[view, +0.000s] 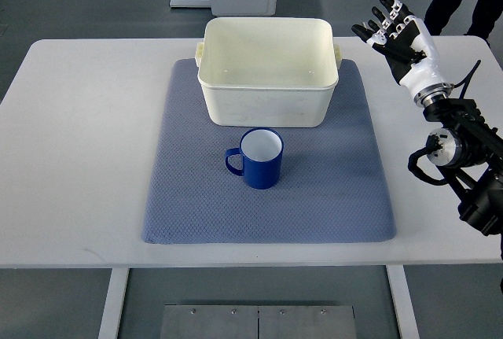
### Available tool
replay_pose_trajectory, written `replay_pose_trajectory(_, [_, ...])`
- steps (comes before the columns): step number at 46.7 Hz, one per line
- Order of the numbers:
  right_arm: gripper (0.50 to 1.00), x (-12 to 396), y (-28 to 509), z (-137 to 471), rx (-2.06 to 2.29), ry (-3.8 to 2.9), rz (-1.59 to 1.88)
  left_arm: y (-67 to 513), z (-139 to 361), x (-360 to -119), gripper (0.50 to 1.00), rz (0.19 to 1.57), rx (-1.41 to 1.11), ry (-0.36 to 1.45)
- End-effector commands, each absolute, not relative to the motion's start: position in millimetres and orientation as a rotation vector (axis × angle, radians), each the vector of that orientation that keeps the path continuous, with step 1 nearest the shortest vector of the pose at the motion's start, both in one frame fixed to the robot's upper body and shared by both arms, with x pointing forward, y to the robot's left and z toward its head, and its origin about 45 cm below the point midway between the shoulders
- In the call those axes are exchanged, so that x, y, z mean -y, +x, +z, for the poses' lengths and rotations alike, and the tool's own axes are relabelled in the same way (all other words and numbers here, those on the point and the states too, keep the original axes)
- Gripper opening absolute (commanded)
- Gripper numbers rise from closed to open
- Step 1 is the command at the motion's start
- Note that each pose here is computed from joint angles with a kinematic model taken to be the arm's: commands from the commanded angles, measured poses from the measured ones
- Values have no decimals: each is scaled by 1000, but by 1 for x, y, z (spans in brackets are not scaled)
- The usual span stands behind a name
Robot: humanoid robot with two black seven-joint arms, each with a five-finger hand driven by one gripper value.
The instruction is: Place cup in box with right hand
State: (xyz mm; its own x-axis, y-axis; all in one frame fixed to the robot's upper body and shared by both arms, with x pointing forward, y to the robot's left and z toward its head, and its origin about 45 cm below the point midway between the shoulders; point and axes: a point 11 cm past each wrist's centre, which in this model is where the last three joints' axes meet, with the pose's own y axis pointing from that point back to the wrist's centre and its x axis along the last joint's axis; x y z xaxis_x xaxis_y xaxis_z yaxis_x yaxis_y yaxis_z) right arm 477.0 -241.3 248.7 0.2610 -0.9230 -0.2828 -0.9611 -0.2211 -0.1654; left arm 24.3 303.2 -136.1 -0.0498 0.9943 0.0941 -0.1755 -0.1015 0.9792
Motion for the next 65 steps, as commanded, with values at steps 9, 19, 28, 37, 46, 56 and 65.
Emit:
replay_pose_trajectory(9, [1000, 239, 477, 248, -1728, -2234, 182, 25, -136, -303, 1000, 1392, -1056, 1124])
replay_pose_trajectory(19, [1000, 239, 477, 249, -1727, -2234, 181, 22, -136, -304, 1000, 1394, -1061, 1130])
replay_pose_trajectory(28, [1000, 238, 478, 249, -1725, -2239, 184, 22, -136, -304, 1000, 1393, -1062, 1128])
replay_pose_trajectory(37, [1000, 237, 478, 251, -1721, -2243, 189, 22, -136, -304, 1000, 1394, -1061, 1130])
replay_pose_trajectory(46, [1000, 238, 478, 250, -1725, -2250, 198, 22, -136, -304, 1000, 1392, -1061, 1129])
replay_pose_trajectory(56, [1000, 234, 479, 249, -1723, -2253, 214, 22, -136, -303, 1000, 1393, -1062, 1128])
replay_pose_trajectory(65, [1000, 232, 479, 249, -1718, -2253, 216, 22, -136, -304, 1000, 1392, -1061, 1129])
